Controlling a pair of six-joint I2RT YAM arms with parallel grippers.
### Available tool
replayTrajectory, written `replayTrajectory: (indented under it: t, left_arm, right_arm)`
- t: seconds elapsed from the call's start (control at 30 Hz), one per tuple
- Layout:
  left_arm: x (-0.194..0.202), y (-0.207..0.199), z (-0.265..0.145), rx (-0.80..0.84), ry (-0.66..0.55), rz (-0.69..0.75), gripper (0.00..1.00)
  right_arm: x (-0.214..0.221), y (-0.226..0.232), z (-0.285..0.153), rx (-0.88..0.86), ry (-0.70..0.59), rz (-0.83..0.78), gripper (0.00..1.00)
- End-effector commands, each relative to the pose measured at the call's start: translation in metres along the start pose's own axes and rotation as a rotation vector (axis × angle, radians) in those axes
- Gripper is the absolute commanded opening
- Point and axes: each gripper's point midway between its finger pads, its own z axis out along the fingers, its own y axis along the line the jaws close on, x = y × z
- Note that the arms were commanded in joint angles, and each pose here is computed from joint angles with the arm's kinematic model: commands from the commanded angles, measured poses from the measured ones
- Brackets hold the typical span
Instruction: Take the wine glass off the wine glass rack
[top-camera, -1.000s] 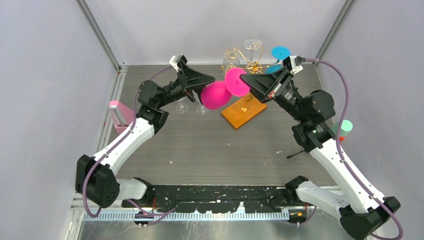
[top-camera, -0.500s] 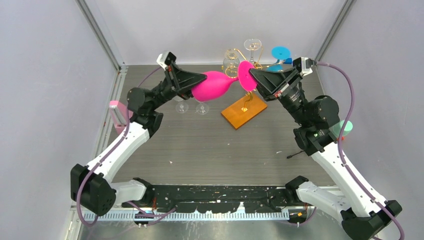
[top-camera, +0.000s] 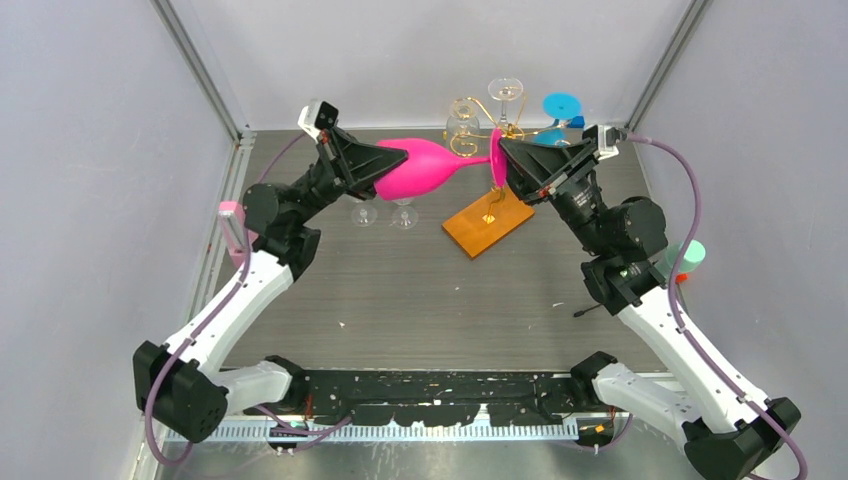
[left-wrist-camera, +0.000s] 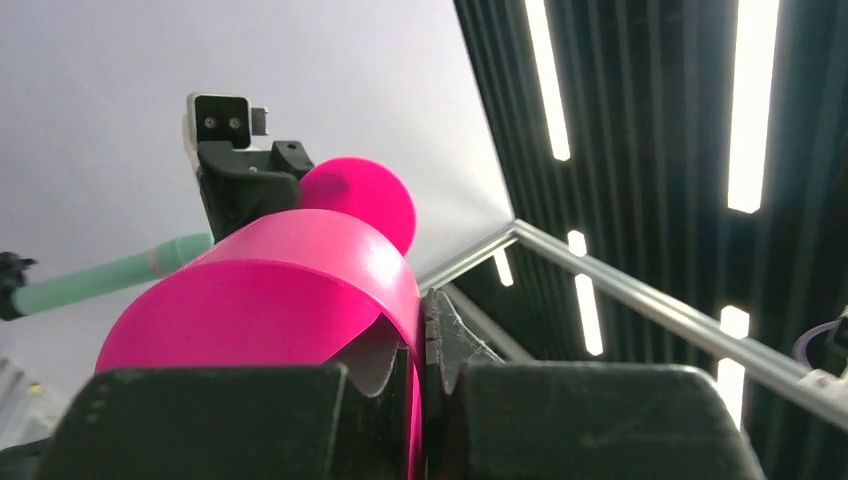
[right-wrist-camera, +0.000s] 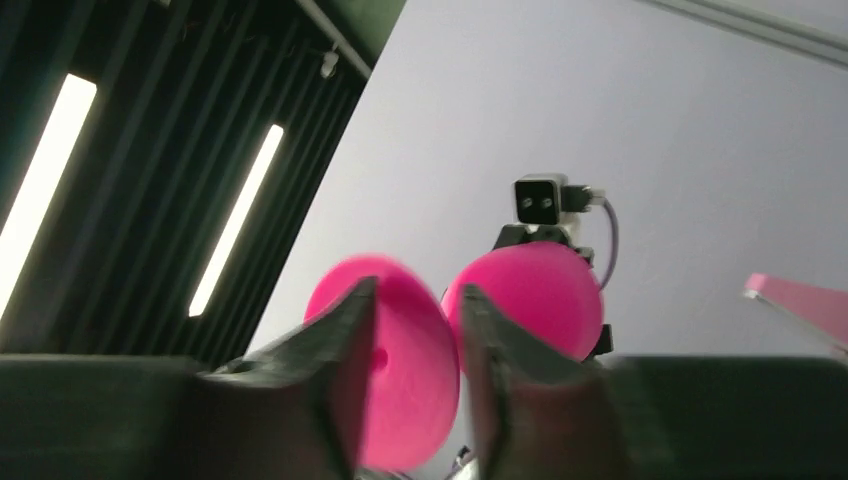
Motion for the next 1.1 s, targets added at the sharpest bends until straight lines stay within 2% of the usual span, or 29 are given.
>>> replayTrajectory:
  t: [0.0,0.03,0.1,0.2,0.27,0.43,0.57,0.73,0.83,1.07]
  left_arm:
    - [0.032,-0.022,-0.008,0.01,0.121,0.266,0.0]
    - [0.032,-0.021,-0.009,-0.01,0.121,0.325,0.0]
    - [0.029,-0.015,-0.012,-0.088,0.114,0.408,0.0]
    - [0.023,-0.002,-0.025,-0.254,0.121,0.54,0.0]
    - [0.018,0.016,-0.043,-0.428,0.114,0.597,0.0]
    - [0.006,0.052,-0.103,-0.814,0.167,0.814,0.0]
    - [-0.014,0.092,-0.171,-1.185,0.186,0.855,0.0]
    - [-0.047,0.129,-0.258,-1.657,0.151,0.857,0.0]
    - [-0.057,0.142,-0.276,-1.769,0.166,0.85,0.0]
    - [-0.1,0.175,-0.279,-1.917,0.167,0.832,0.0]
  right_arm:
    - [-0.026,-0.027,-0.004,0.126,-0.136,-0.108,0.53]
    - [-0.03,-0.025,-0.007,0.133,-0.158,-0.131,0.64]
    - [-0.037,-0.027,-0.014,0.168,-0.198,-0.172,0.72]
    - [-0.05,-0.035,-0.029,0.272,-0.268,-0.235,0.73]
    - [-0.056,-0.037,-0.038,0.331,-0.299,-0.285,0.74]
    - [-0.068,-0.044,-0.059,0.432,-0.36,-0.345,0.74]
    - [-0.07,-0.04,-0.071,0.449,-0.376,-0.371,0.73]
    - [-0.069,-0.041,-0.078,0.471,-0.37,-0.39,0.72]
    - [-0.068,-0.042,-0.082,0.486,-0.363,-0.395,0.71]
    - [-0.064,-0.038,-0.094,0.493,-0.354,-0.407,0.7]
